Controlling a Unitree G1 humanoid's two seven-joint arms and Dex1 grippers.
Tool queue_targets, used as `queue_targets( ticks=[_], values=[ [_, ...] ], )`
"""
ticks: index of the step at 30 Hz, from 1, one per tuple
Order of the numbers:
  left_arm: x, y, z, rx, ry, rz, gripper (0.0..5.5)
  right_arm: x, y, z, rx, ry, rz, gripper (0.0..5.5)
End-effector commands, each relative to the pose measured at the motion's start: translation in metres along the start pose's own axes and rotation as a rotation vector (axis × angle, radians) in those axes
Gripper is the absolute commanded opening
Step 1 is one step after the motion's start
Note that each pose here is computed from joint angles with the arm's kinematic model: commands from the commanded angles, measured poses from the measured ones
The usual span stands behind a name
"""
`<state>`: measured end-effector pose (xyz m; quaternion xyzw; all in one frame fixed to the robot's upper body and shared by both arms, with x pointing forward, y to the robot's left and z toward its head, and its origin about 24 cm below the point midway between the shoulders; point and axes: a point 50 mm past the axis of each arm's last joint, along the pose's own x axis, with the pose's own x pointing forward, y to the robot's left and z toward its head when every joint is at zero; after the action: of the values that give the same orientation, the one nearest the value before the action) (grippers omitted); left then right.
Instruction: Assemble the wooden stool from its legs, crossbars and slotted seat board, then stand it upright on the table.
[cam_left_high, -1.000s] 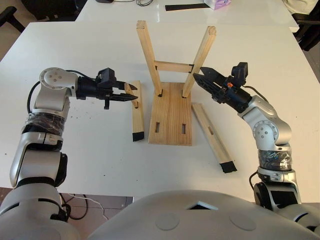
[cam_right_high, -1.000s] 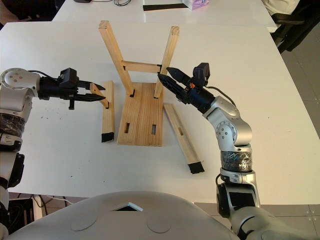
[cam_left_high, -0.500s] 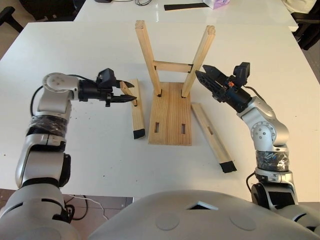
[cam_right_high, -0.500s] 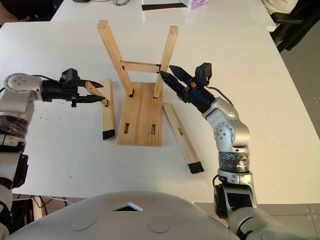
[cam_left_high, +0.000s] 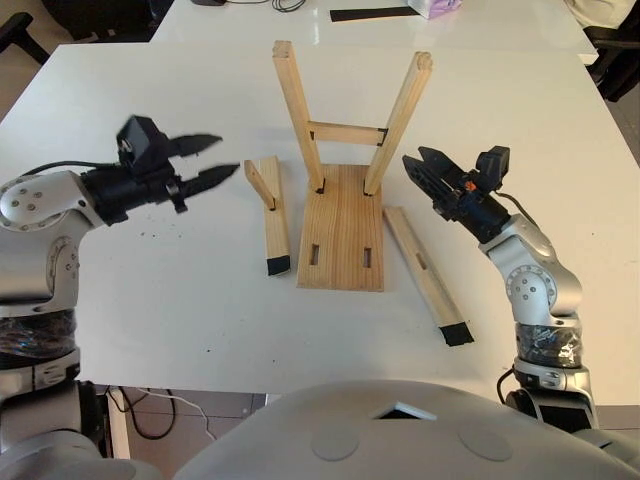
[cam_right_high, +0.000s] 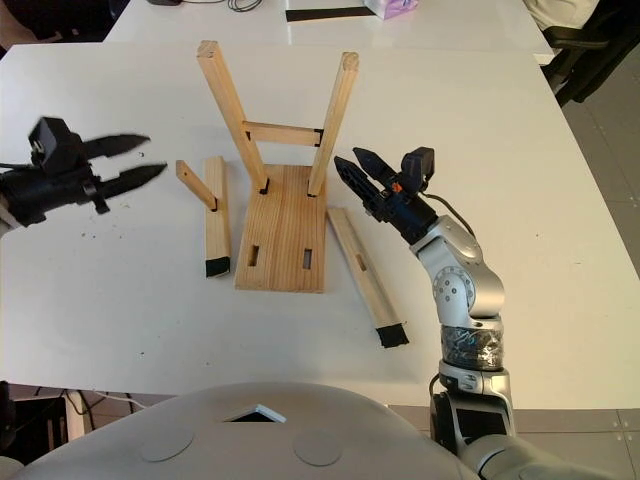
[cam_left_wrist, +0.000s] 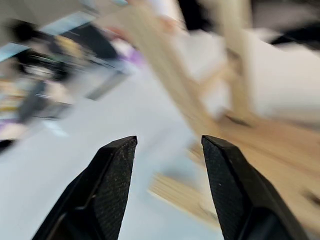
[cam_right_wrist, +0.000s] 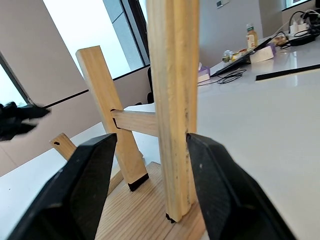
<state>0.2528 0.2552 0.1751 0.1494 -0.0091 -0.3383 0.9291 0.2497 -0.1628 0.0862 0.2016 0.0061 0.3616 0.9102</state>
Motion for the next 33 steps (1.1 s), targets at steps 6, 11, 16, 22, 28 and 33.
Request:
queue_targets(
  ticks=[6,11,16,22,28,33],
  values=[
    [0.044,-0.056,-0.005,-0.405,-0.203,0.542,2.41,-0.002,-0.005,0.012,-0.003,0.027,0.004,2.57],
    [0.063,-0.066,0.003,-0.464,-0.240,0.616,2.41,0.004,-0.002,0.010,0.008,0.040,0.022,2.57],
    [0.067,-0.052,0.010,-0.407,-0.280,0.697,2.41,0.010,0.001,0.008,0.018,0.044,0.047,2.57],
    [0.071,-0.054,0.013,-0.415,-0.304,0.683,2.41,0.009,0.002,0.004,0.025,0.045,0.038,2.57],
    [0.077,-0.057,-0.002,-0.408,-0.205,0.673,2.41,0.009,0.003,0.003,0.028,0.047,0.036,2.57],
    [0.085,-0.071,-0.057,-0.474,0.100,0.641,2.41,0.013,0.000,0.002,0.027,0.048,0.018,2.57]
  ],
)
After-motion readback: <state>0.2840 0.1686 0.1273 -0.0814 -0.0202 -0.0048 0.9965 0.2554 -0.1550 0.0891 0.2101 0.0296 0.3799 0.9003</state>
